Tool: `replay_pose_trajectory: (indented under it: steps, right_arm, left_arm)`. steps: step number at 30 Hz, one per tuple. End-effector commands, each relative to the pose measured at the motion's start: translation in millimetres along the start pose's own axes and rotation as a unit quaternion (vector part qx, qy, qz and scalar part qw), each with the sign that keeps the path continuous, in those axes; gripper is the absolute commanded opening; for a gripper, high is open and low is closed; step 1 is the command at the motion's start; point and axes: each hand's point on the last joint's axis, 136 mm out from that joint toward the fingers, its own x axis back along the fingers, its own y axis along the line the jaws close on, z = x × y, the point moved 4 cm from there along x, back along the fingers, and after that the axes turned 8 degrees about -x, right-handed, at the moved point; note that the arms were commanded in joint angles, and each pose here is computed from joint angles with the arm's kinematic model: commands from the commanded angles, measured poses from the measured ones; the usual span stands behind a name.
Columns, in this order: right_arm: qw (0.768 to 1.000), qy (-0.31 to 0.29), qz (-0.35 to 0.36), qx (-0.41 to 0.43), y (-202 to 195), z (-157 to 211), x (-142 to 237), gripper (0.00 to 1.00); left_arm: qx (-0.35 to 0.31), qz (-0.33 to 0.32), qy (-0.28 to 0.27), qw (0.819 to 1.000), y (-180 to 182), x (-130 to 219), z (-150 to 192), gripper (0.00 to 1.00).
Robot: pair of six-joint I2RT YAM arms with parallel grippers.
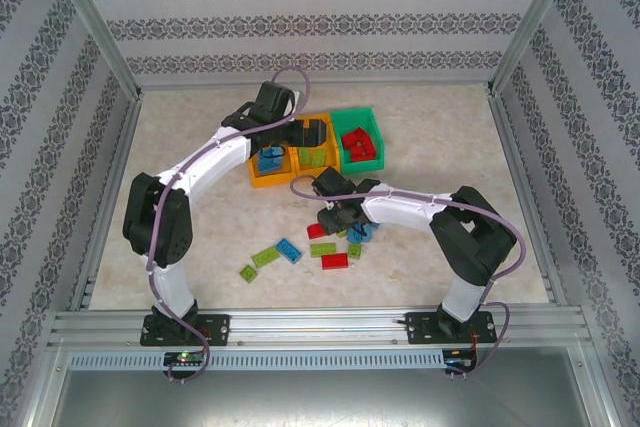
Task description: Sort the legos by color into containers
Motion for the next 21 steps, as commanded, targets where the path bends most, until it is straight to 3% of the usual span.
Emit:
replay_pose_trajectory:
  steps: [1, 13, 21]
  right_arm:
    - [0.999, 0.023, 0.024, 0.003, -3.7, 8.1, -2.1, 0.39]
    - [1.0, -0.013, 0.008, -0.022, -1.0, -14.0, 11.1, 0.23]
    - [0.987, -0.102, -0.073, -0.104, -10.0, -64.9, 49.0, 0.21]
  left_arm:
    - [0.0, -0.006, -0.025, 1.0, 5.2, 11.0, -2.8, 1.0]
    - [0.001, -0.045, -0.006, 0.999, 17.9, 23.2, 21.3, 1.0]
    - [0.001, -0.094, -0.003, 0.996, 33.8, 46.5, 51.5, 0.99]
